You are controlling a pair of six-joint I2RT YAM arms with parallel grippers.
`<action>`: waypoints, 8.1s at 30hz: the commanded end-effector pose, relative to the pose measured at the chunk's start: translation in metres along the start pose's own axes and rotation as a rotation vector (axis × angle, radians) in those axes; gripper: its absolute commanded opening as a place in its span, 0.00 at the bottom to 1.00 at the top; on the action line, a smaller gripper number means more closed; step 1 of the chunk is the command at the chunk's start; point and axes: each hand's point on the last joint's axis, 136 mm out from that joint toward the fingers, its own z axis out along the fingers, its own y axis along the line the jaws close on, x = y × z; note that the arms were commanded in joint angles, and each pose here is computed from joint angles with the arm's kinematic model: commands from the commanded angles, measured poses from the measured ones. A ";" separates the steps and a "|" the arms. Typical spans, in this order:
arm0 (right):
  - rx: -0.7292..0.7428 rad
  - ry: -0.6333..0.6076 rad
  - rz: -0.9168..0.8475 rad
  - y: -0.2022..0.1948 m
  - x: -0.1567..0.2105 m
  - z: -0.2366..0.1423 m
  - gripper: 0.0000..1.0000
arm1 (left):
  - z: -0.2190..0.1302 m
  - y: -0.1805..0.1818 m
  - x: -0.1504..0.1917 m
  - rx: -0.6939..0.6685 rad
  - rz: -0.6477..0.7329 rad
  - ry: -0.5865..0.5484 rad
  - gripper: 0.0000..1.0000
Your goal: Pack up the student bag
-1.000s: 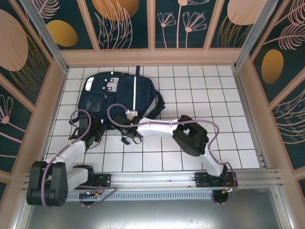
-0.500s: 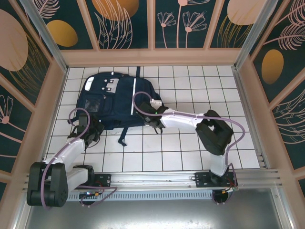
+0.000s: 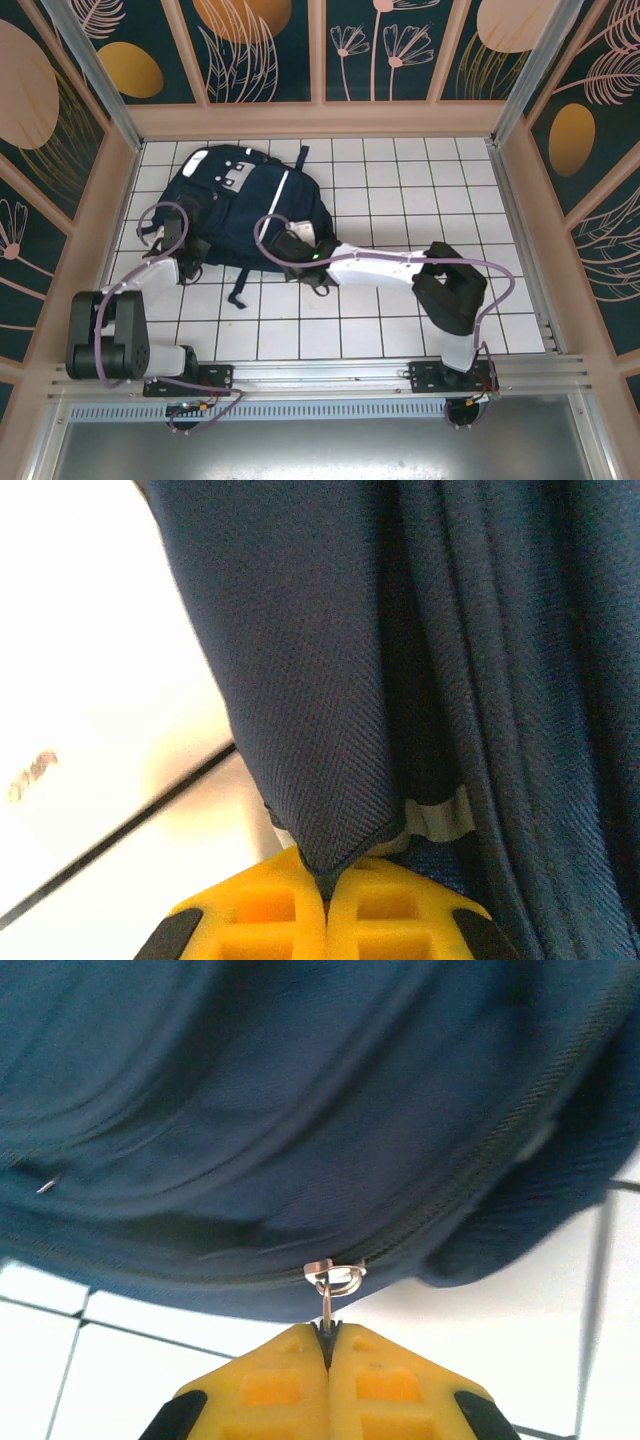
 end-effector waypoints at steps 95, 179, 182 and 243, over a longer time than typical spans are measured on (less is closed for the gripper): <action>-0.002 0.013 -0.156 0.018 -0.041 0.030 0.00 | 0.008 -0.034 -0.072 0.086 0.041 0.083 0.28; 0.059 -0.061 0.180 -0.172 -0.158 0.145 0.00 | -0.195 -0.089 0.041 0.483 0.127 0.281 0.00; 0.047 -0.051 0.243 -0.187 -0.166 0.154 0.00 | -0.196 -0.084 0.042 0.476 0.142 0.278 0.00; 0.202 -0.757 0.285 -0.295 -0.105 -0.139 0.99 | -0.123 -0.234 0.063 0.381 0.538 -0.001 0.98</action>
